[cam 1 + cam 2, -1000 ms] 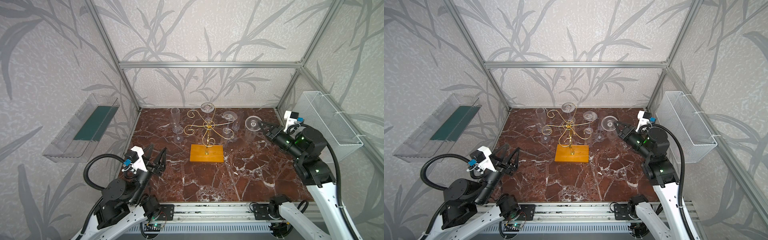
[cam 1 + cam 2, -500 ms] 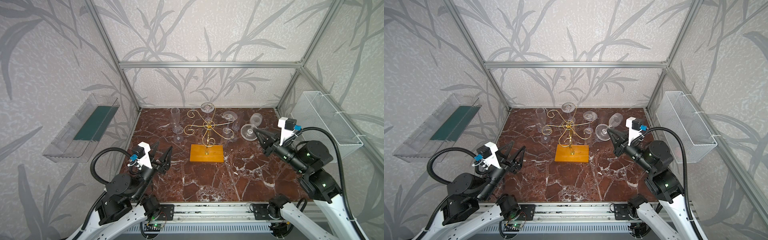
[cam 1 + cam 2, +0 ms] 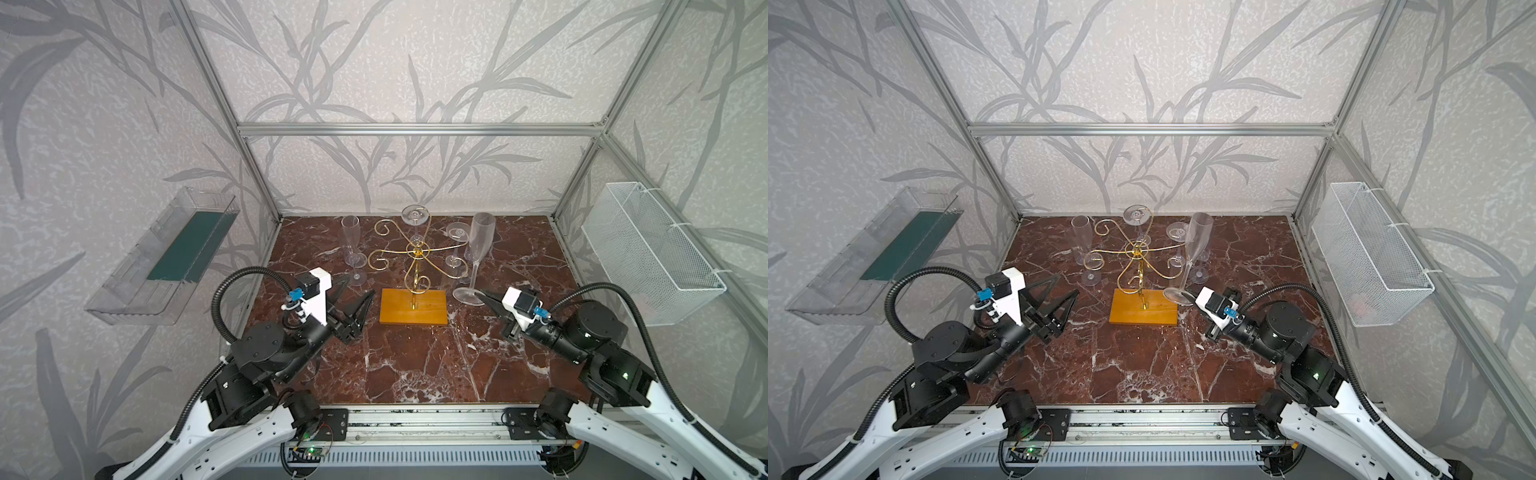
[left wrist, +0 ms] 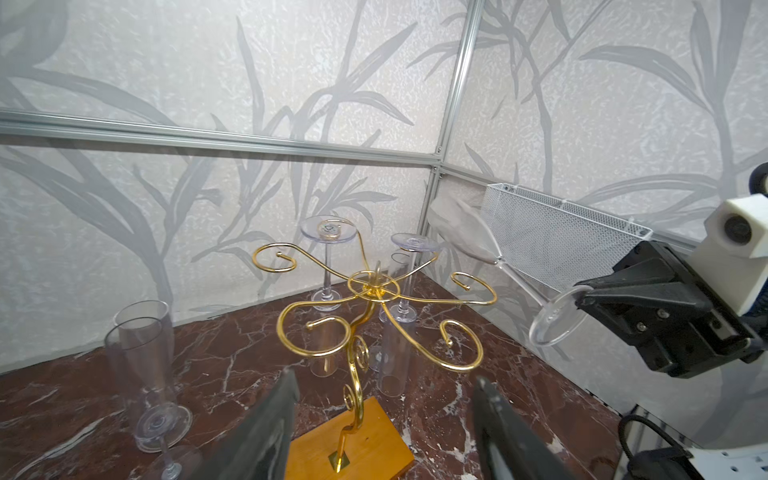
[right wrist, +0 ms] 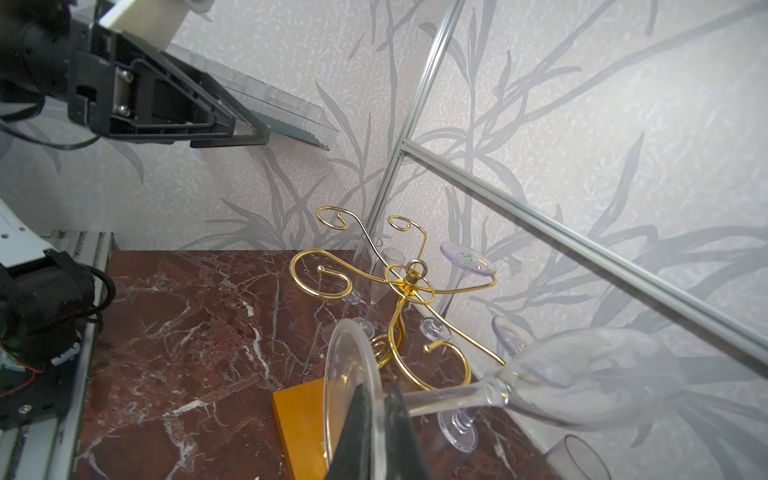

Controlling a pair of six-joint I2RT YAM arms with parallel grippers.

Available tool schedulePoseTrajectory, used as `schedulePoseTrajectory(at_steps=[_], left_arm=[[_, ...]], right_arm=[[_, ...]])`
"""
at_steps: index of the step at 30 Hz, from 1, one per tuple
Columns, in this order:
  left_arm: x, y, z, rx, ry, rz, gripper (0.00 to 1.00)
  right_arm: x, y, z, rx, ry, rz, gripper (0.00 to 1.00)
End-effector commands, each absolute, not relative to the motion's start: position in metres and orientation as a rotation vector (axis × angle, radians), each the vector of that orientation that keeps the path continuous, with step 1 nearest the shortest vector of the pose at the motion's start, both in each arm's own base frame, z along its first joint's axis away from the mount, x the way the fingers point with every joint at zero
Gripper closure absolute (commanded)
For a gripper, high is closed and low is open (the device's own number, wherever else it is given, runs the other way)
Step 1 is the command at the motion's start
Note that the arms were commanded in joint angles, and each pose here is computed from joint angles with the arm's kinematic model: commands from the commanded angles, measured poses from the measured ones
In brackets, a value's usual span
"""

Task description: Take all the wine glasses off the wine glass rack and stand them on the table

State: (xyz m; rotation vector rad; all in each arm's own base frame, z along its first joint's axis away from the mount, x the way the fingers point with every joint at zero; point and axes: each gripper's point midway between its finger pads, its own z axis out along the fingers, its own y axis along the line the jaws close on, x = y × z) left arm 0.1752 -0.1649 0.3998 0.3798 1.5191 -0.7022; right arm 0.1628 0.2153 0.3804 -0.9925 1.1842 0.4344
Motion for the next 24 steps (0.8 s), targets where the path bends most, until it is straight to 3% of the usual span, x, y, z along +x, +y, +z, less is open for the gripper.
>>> schedulePoseTrajectory(at_steps=[1,24], left_arm=[[0.166,-0.183,0.414,0.436,1.501,-0.820,0.31],[0.141,-0.277,0.435,0.698,1.456,-1.277,0.31]], right_arm=[[0.146,0.213,0.413,-1.027,0.946,0.310,1.00],[0.099,0.259,0.410,-1.292,0.529,0.024,1.00]])
